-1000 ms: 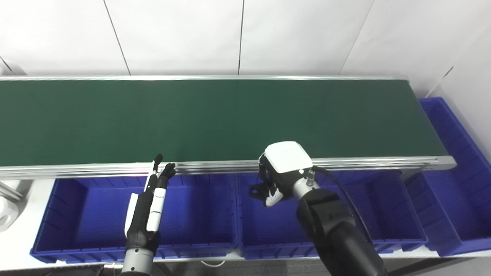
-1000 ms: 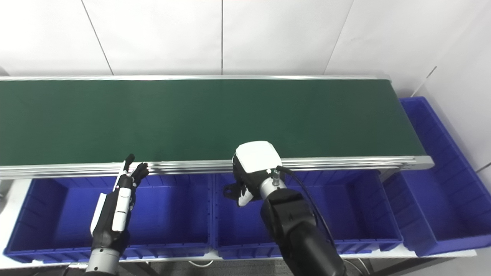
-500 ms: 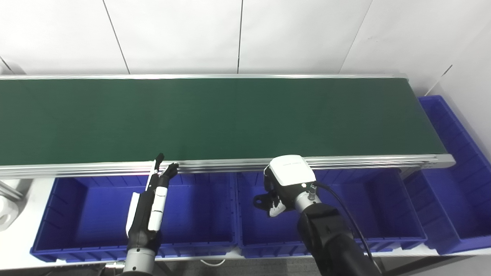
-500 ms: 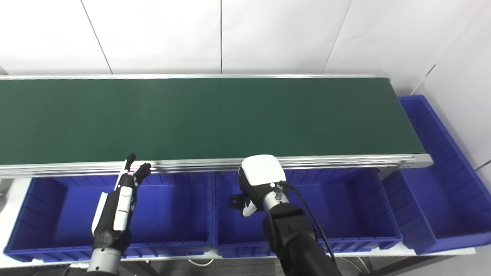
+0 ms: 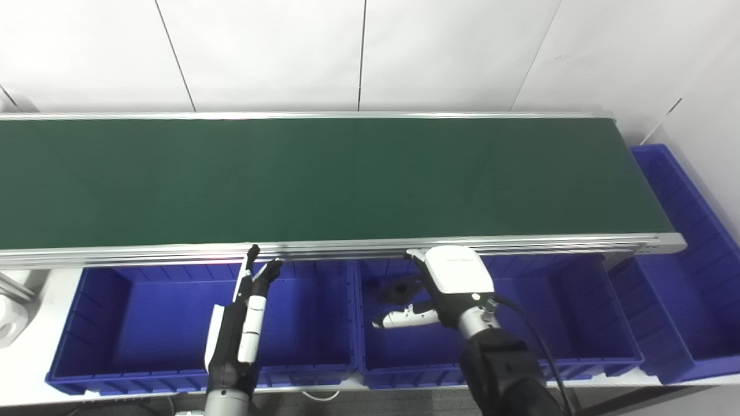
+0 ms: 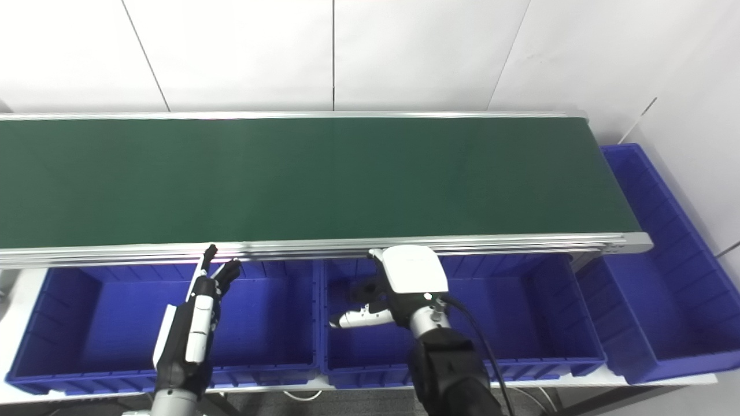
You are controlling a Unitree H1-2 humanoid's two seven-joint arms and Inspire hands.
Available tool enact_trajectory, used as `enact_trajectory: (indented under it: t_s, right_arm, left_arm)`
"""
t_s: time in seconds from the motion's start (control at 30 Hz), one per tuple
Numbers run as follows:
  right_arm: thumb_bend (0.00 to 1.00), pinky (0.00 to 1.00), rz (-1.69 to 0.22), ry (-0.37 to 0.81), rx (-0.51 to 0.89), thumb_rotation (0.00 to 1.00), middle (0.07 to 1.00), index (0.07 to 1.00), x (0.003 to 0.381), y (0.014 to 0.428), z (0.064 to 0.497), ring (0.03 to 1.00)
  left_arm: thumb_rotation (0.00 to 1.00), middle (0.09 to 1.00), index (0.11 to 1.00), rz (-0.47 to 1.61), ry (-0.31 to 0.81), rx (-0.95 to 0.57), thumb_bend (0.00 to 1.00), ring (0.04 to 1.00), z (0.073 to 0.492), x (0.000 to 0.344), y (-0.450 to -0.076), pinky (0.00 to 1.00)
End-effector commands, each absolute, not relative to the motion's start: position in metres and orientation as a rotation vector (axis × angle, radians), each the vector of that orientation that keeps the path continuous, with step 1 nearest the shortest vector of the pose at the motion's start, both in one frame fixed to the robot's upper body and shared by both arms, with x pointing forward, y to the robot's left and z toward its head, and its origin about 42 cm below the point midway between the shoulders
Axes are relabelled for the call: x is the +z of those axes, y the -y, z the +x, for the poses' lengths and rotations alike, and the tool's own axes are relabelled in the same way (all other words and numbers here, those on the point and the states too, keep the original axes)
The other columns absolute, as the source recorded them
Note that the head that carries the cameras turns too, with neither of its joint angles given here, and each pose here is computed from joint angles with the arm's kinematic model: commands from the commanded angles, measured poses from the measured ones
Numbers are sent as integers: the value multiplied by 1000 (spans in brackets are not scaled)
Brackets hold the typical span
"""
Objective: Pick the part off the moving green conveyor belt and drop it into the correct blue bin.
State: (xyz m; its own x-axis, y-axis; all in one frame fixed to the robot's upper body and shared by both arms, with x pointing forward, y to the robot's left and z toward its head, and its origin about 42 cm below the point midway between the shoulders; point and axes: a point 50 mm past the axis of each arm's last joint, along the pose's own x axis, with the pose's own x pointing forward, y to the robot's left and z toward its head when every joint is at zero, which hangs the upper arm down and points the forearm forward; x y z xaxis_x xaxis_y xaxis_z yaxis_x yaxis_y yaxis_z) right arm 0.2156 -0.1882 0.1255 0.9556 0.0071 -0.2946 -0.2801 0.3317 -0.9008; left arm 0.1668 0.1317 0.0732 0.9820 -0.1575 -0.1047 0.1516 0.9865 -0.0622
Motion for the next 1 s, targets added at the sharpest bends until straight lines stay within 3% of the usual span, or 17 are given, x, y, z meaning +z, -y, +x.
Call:
enact_trajectory:
  t_s: [0.0,0.17,0.23,0.33,0.6,0.8,0.97]
  right_arm:
    - [1000,570,-1058,-217,134,969,828,842,143,183,206,740]
    - [887,581,-600,-108,9,997,781,790,152,174,168,713]
    - [834,621,-381,-35,-71,959,779,778,138,170,157,724]
    - [787,696,-213,20,-122,960,820,812,110,170,151,778]
    - [818,768,-61,1,-150,1000,879,880,67,186,153,830]
    - [831,779,-58,16,-146,1000,876,882,60,190,151,837]
    - [844,784,-66,16,-138,1000,886,890,63,191,150,844]
  left_arm:
    - [1000,912,1000,-66,-28,-150,383,922,170,85,-129,992]
    - [984,922,1000,-71,-18,-146,373,927,168,81,-127,991]
    - [966,915,1000,-63,-5,-147,380,913,166,79,-126,952]
    - [929,893,1000,-46,0,-146,394,888,164,74,-124,926]
    - [916,867,1000,2,30,-135,432,858,166,57,-116,907]
    - [855,862,1000,2,41,-125,389,854,167,56,-114,864]
    - [866,864,1000,7,50,-128,391,846,166,60,-115,824]
